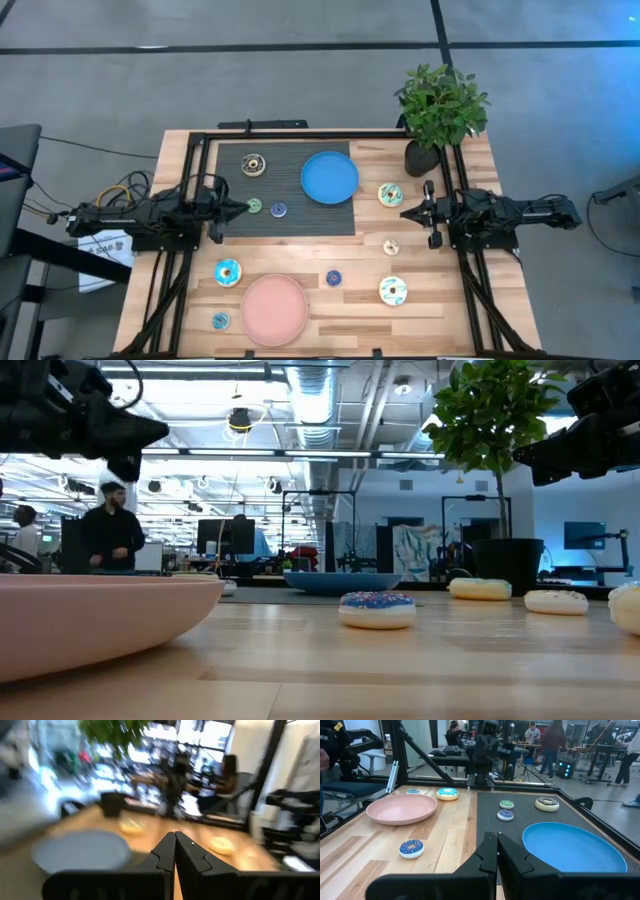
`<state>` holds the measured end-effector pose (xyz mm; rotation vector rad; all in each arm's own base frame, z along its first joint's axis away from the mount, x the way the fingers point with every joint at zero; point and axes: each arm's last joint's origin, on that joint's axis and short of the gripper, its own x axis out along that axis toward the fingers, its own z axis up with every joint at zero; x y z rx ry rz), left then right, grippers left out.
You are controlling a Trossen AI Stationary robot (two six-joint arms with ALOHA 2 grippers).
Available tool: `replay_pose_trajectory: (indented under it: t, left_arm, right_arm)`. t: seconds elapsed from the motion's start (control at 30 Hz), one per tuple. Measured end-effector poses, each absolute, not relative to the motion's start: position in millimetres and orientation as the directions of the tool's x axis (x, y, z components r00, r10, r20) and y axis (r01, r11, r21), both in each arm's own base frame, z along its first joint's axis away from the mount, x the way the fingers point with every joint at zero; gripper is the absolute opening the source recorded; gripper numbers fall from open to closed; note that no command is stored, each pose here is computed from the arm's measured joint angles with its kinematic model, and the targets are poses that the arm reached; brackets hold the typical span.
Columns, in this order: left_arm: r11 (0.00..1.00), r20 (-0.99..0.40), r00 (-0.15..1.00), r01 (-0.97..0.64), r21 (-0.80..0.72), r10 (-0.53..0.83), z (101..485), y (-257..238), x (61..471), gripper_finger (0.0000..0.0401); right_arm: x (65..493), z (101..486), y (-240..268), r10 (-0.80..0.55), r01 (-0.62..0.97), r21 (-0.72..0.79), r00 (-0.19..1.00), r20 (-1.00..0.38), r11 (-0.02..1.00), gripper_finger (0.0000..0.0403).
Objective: Pick & Place donuts
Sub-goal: Put the large black donut on the blue plate
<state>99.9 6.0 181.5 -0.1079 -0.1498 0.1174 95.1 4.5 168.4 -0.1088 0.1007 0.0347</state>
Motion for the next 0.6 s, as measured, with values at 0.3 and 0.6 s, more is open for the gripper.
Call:
replay_pose_trajectory:
  t: [0.3,0.6]
  left_arm:
    - [0.924,0.025,0.937,-0.347,0.157,0.348,219.5,13.0,113.5,0.0068]
    - [0.805,-0.205,0.778,-0.575,0.148,0.593,260.3,25.2,172.2,0.0183]
  right_arm:
    - [95.1,168.3,4.5,0.029,-0.04,-0.107,0.994,-0.103,0.993,0.0]
    - [95.1,168.3,4.5,0.029,-0.04,-0.107,0.994,-0.102,0.993,0.0]
